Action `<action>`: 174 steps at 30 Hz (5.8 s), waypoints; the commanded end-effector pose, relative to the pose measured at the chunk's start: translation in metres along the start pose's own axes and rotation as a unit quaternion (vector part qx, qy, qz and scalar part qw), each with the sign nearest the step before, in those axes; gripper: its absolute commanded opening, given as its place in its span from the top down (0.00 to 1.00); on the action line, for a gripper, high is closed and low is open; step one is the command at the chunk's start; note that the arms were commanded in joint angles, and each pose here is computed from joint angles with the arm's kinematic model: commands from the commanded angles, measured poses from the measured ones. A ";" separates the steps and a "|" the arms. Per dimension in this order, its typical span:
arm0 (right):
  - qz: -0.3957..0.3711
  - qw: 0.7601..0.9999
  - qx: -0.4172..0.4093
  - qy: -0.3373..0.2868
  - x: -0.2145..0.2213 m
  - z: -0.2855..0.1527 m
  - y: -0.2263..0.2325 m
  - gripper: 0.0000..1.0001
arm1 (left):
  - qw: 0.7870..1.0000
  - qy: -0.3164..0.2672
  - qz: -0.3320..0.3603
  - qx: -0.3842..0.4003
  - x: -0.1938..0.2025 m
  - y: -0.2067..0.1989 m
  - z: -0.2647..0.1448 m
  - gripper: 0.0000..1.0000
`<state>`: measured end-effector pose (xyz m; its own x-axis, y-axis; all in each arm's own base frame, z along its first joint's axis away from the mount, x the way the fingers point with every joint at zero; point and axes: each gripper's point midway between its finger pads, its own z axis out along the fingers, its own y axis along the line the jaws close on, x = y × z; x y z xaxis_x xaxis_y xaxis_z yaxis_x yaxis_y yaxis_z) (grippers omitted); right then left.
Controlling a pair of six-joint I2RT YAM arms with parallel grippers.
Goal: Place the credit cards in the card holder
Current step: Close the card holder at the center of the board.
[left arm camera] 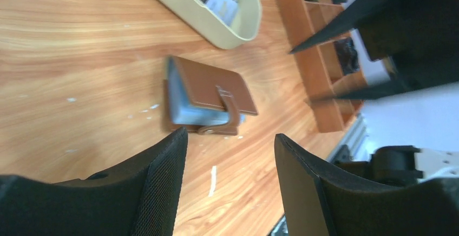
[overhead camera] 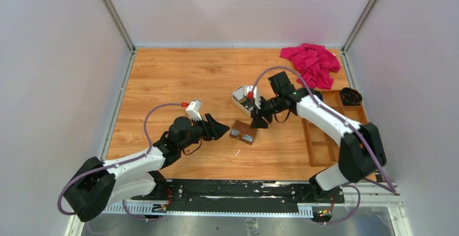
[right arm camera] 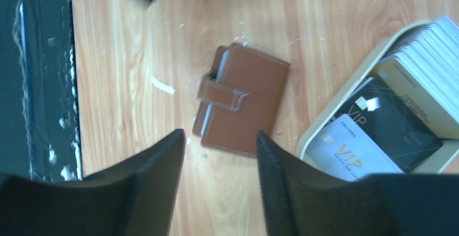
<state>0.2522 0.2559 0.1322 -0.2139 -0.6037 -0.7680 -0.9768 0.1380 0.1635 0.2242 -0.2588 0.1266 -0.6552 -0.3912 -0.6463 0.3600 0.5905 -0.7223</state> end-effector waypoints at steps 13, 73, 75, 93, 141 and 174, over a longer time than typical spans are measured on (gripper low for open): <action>-0.263 0.957 0.085 0.090 0.051 0.044 0.024 0.00 | 0.995 -0.046 0.050 -0.068 -0.020 0.035 -0.029 0.11; 0.070 0.995 -0.063 0.045 0.030 0.040 0.018 1.00 | 0.990 0.070 -0.098 -0.072 0.043 0.045 -0.027 0.16; 0.095 0.993 -0.054 0.050 0.037 0.041 0.007 1.00 | 0.990 0.079 -0.090 -0.072 0.045 0.045 -0.025 0.19; 0.136 0.979 0.048 0.144 0.088 0.037 -0.034 1.00 | 0.977 0.128 -0.154 -0.072 0.078 0.035 -0.016 0.24; 0.315 0.941 -0.103 0.071 0.069 0.066 0.040 0.86 | 0.957 0.035 -0.288 -0.016 0.073 0.002 0.020 0.44; -0.007 0.996 -0.020 0.091 0.066 0.019 0.004 0.44 | 0.984 0.081 -0.105 -0.121 0.081 0.035 0.038 0.46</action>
<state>0.2339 0.2399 0.0588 -0.3993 -0.7001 -0.5920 -0.9157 0.2727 0.2952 0.2022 -0.3008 0.0338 -0.8178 -0.4588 -0.3474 -0.0176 0.6233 -0.7818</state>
